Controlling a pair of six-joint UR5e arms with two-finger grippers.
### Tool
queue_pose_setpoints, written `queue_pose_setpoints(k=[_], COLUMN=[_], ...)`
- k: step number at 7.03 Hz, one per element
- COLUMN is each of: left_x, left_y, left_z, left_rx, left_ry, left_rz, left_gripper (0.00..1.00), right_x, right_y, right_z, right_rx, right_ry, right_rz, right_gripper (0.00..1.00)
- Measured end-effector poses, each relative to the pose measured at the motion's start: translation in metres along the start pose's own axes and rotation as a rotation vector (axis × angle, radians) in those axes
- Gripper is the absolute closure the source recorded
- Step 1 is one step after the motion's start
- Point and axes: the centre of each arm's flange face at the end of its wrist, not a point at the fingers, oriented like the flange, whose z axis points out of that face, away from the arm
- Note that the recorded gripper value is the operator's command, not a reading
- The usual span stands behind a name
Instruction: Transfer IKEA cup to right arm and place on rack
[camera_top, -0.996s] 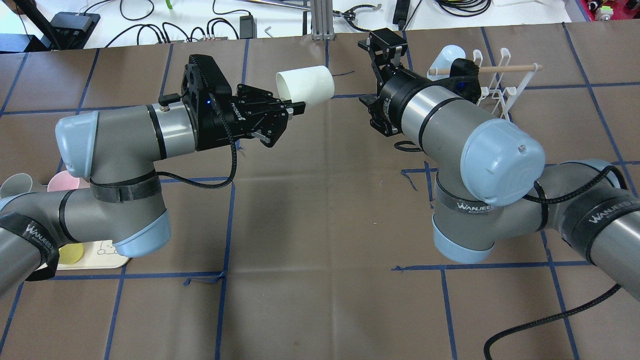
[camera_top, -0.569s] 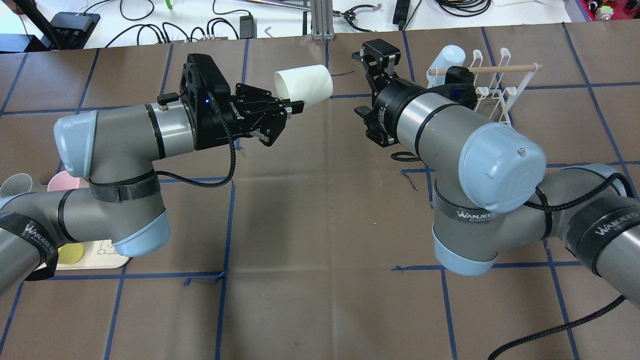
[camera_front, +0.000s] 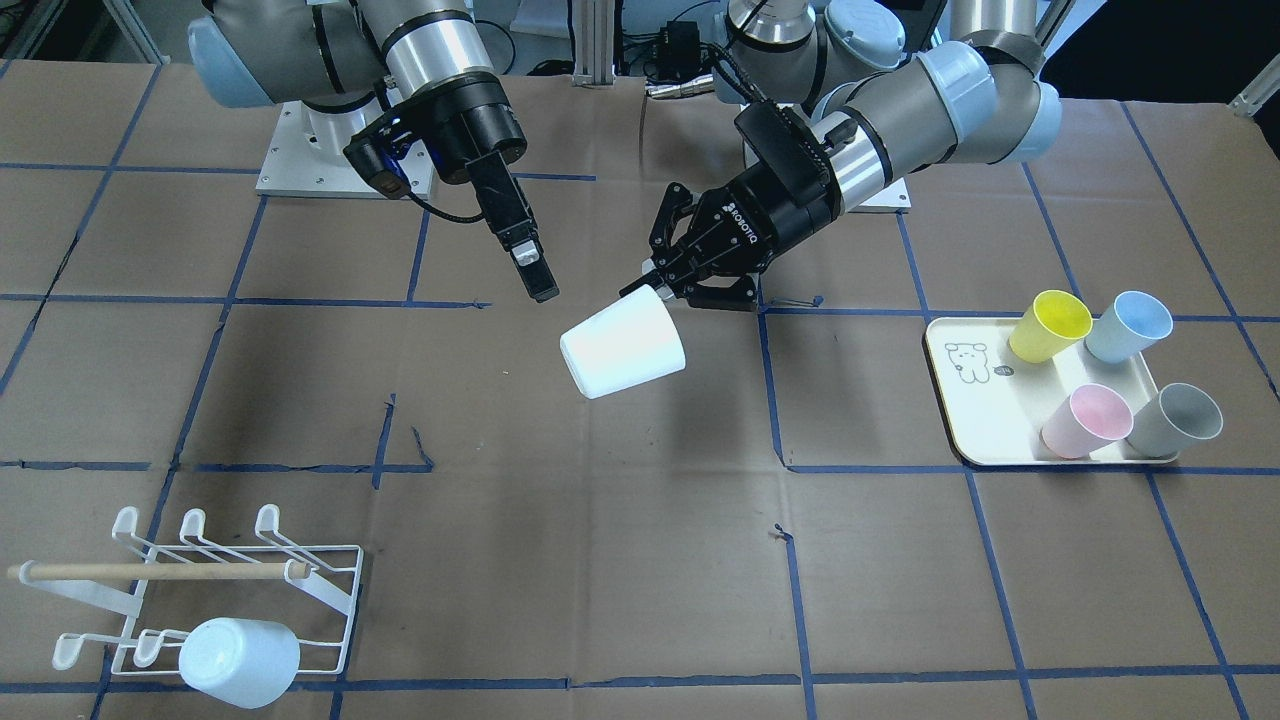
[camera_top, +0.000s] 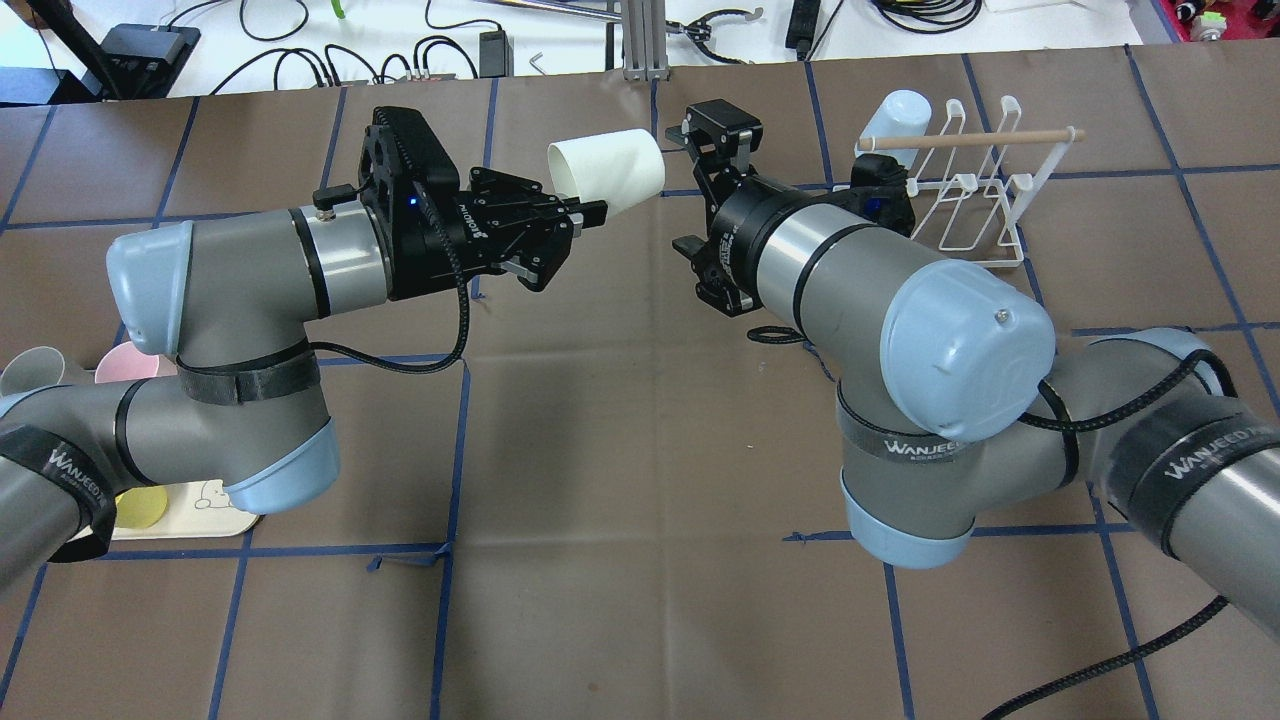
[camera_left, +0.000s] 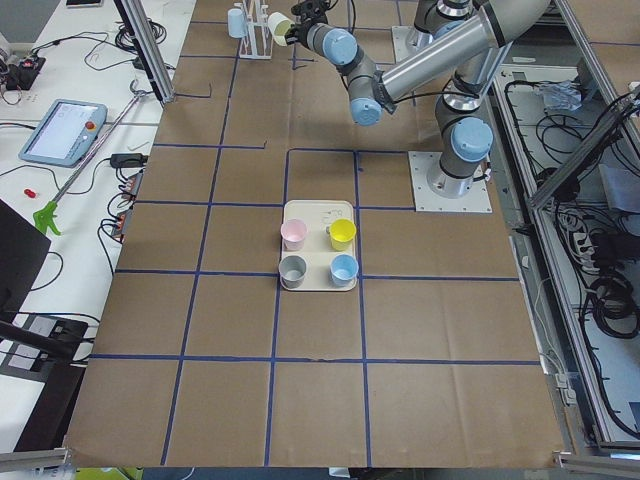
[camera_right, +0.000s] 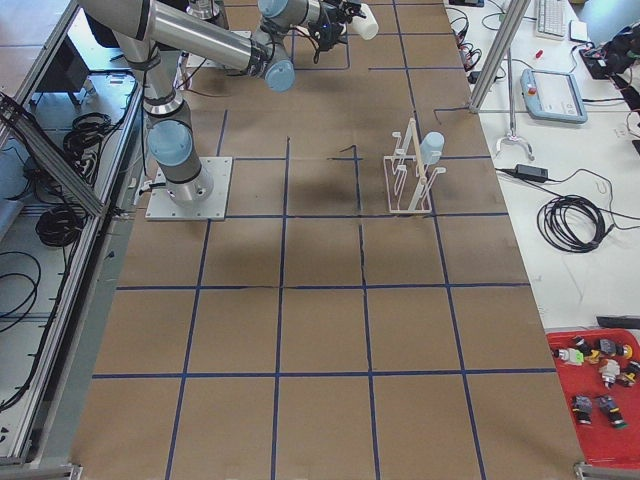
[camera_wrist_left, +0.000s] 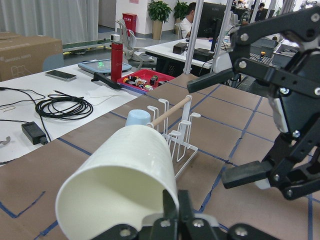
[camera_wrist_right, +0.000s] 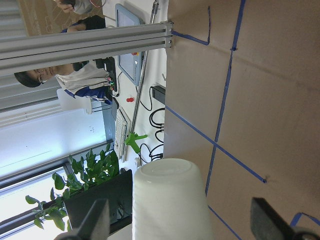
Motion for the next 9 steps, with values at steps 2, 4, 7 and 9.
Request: queue_pose_setpoints(k=[2, 4, 7, 9], left_x=[0.000, 0.000, 0.001, 0.001], left_y=[0.000, 0.000, 0.000, -0.001], left_z=[0.000, 0.000, 0.000, -0.001], left_rx=[0.000, 0.000, 0.001, 0.001], left_ry=[0.000, 0.000, 0.001, 0.001], left_rz=[-0.001, -0.001, -0.002, -0.001], left_gripper=[0.99, 0.99, 0.99, 0.99], right_x=[-0.001, -0.009, -0.009, -0.011], right_y=[0.009, 0.011, 0.008, 0.006], right_z=[0.010, 0.027, 0.049, 0.058], right_rx=[-0.018, -0.025, -0.026, -0.026], right_ry=[0.007, 0.008, 0.022, 0.026], right_rz=[-0.009, -0.013, -0.012, -0.011], right_gripper=[0.00, 0.00, 0.00, 0.00])
